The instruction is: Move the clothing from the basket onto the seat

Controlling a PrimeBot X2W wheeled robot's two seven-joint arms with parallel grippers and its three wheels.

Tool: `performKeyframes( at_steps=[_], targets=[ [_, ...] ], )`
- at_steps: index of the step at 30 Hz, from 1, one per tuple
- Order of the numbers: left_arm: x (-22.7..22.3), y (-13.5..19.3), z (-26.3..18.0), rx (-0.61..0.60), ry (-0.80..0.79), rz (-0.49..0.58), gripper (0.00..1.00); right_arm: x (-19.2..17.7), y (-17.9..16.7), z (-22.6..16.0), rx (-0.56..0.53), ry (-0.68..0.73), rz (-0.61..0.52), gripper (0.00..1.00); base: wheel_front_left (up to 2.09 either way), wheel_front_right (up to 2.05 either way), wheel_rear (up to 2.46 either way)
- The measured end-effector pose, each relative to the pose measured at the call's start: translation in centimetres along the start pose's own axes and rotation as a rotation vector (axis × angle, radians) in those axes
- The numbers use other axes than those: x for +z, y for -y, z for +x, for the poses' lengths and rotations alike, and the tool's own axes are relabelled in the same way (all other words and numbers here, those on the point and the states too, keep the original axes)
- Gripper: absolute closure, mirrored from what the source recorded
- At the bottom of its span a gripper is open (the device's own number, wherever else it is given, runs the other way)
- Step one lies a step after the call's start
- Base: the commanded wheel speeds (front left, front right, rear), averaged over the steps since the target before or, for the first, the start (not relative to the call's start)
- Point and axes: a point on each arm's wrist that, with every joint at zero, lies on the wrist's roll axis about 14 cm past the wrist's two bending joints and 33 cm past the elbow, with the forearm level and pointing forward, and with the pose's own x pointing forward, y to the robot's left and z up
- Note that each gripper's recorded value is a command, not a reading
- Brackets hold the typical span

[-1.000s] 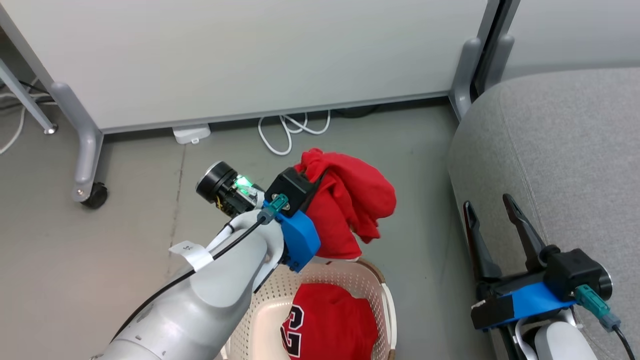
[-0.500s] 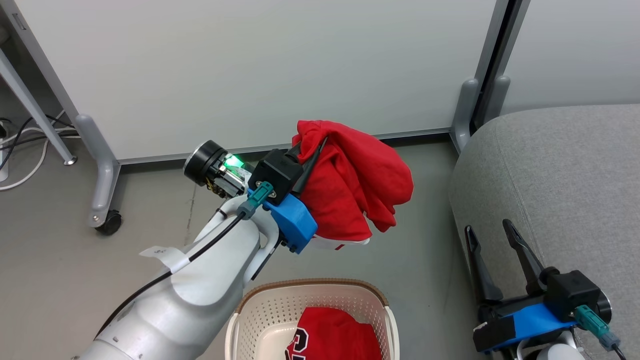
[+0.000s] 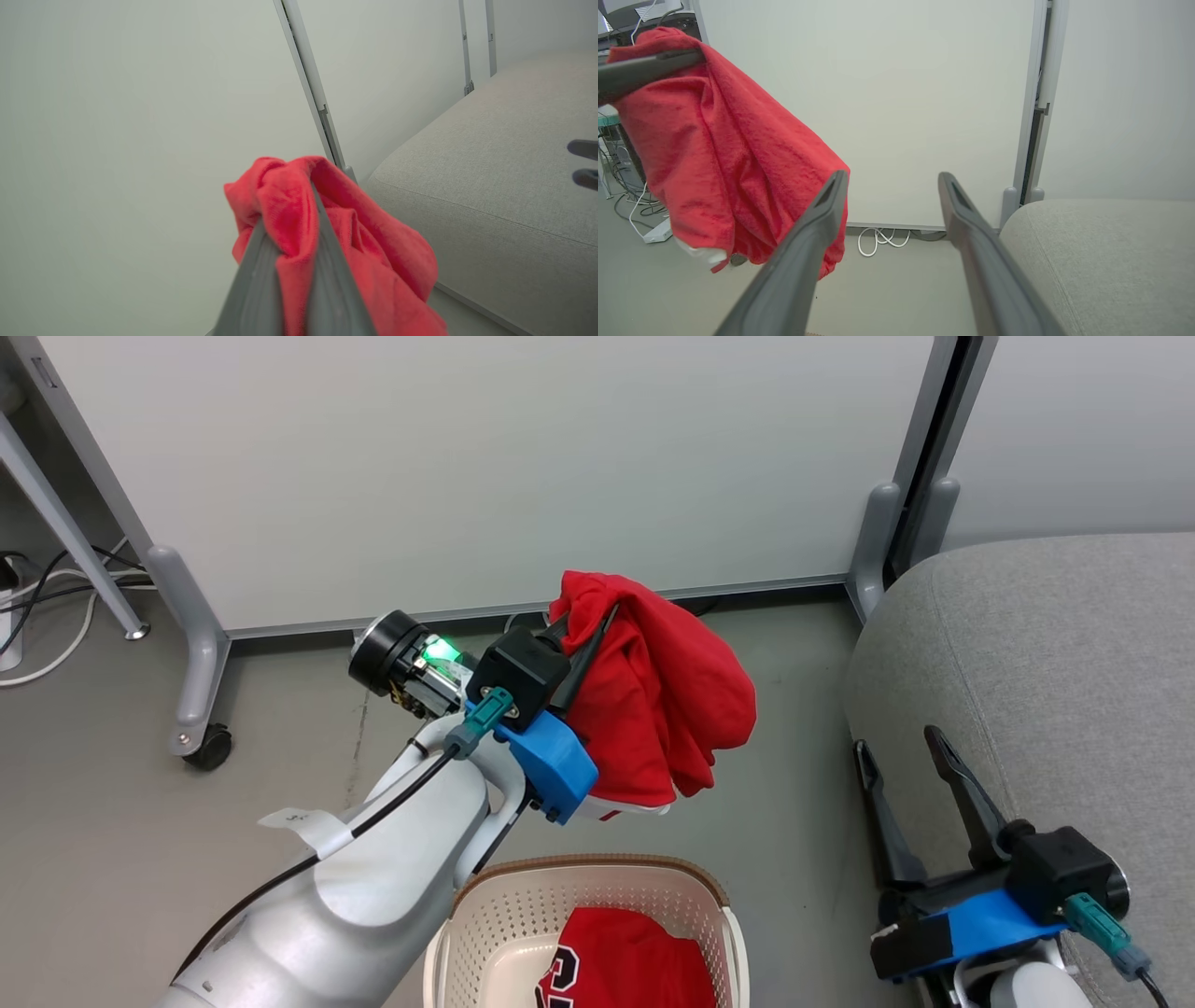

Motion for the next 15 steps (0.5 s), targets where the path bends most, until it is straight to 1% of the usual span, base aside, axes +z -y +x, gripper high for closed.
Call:
performKeyframes(
  at_steps=[4,8,15],
  targets=[
    [0.0,-0.2,0.0,0.006,-0.003,-0.006,1.00,0.7,-1.7,0.8,0.053,0.025,0.005,0.00,0.00,0.00,0.00],
    [-0.1,-0.2,0.0,0.005,-0.005,-0.010,1.00,1.2,-4.5,1.8,0.143,0.041,0.000,0.00,0.00,0.00,0.00],
    [-0.4,-0.1,0.3,0.000,-0.008,-0.020,1.00,2.0,-8.2,3.8,0.277,0.065,-0.023,0.00,0.00,0.00,0.00]
  ],
)
